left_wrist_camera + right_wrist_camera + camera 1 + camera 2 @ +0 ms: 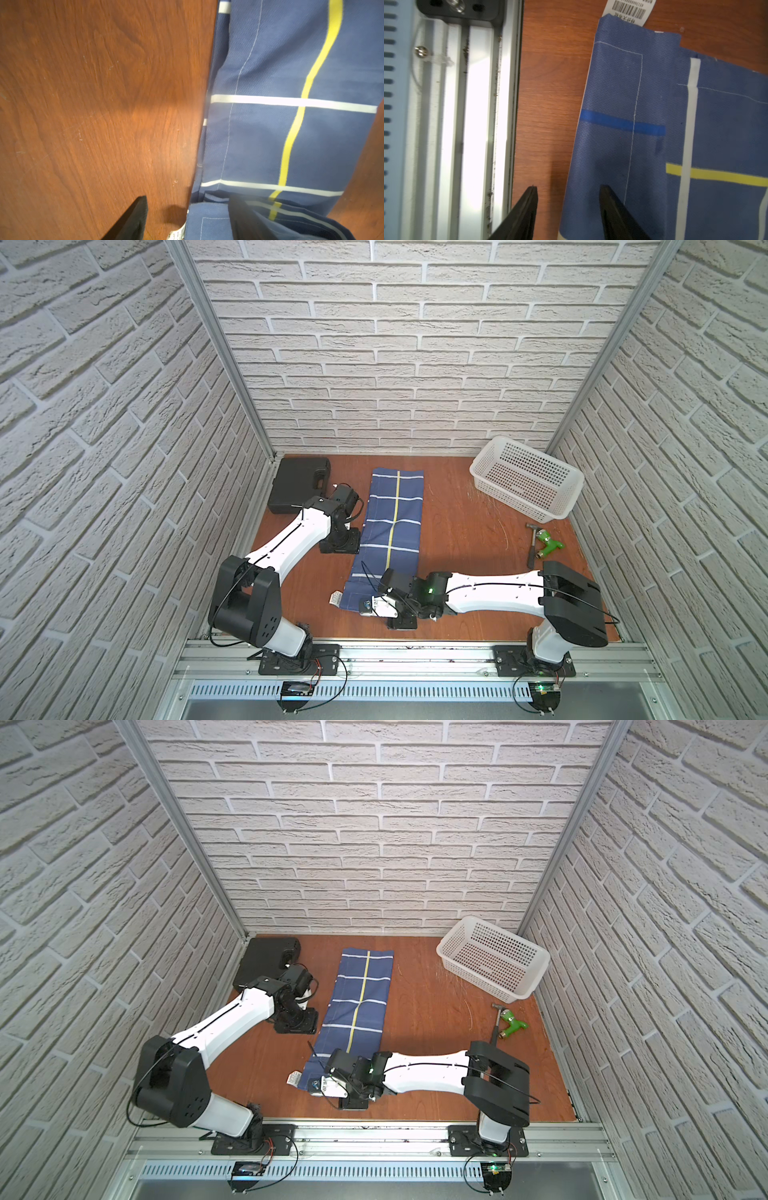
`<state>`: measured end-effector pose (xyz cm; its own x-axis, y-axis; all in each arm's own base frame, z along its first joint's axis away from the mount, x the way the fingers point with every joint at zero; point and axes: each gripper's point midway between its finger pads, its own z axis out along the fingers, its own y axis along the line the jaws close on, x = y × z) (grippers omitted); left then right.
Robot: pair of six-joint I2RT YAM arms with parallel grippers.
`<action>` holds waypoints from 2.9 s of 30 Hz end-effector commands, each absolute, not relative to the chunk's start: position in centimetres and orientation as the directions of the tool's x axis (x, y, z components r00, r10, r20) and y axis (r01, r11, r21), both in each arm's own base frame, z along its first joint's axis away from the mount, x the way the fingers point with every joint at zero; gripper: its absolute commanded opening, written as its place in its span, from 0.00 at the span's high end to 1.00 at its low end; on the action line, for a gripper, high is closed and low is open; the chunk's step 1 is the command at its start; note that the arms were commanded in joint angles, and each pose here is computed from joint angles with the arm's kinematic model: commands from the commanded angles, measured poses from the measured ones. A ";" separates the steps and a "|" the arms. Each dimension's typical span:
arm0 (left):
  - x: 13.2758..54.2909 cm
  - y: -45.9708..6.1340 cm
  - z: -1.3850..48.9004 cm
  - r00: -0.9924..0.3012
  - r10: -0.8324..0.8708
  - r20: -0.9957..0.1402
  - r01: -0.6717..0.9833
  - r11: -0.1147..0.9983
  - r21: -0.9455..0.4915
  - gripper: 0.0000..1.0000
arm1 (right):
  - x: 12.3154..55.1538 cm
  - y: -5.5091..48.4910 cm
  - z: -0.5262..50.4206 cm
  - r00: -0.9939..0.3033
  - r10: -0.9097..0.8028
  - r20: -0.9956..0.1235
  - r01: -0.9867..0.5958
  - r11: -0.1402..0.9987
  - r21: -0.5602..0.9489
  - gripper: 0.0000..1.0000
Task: Roll up the pillowcase
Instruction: Roll the pillowcase at the center of the board.
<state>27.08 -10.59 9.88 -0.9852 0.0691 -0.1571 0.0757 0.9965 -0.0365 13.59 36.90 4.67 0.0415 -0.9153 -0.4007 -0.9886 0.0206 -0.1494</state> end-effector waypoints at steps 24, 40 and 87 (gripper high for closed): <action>24.8 -9.7 9.3 -0.989 0.073 -0.130 0.078 0.996 -0.032 0.33 | 15.0 36.3 1.2 0.144 -0.976 -0.162 -0.904 -0.063 -0.422 0.86; 24.9 -10.4 10.6 -0.985 0.085 -0.147 0.093 0.994 -0.049 0.32 | 12.5 37.4 7.9 -0.339 -0.842 -0.420 -0.908 0.176 0.380 0.98; 24.5 -16.2 6.8 -0.990 0.121 -0.068 0.128 0.985 -0.114 0.33 | 28.9 34.4 5.4 -0.715 -0.596 -0.364 -0.653 0.385 0.652 0.84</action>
<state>23.80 -15.81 7.55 -0.9938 0.0927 -0.0622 0.0983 0.9906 -0.0956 27.83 34.79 4.92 -0.7209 -0.6140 -0.3213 -0.6225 0.3700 0.6896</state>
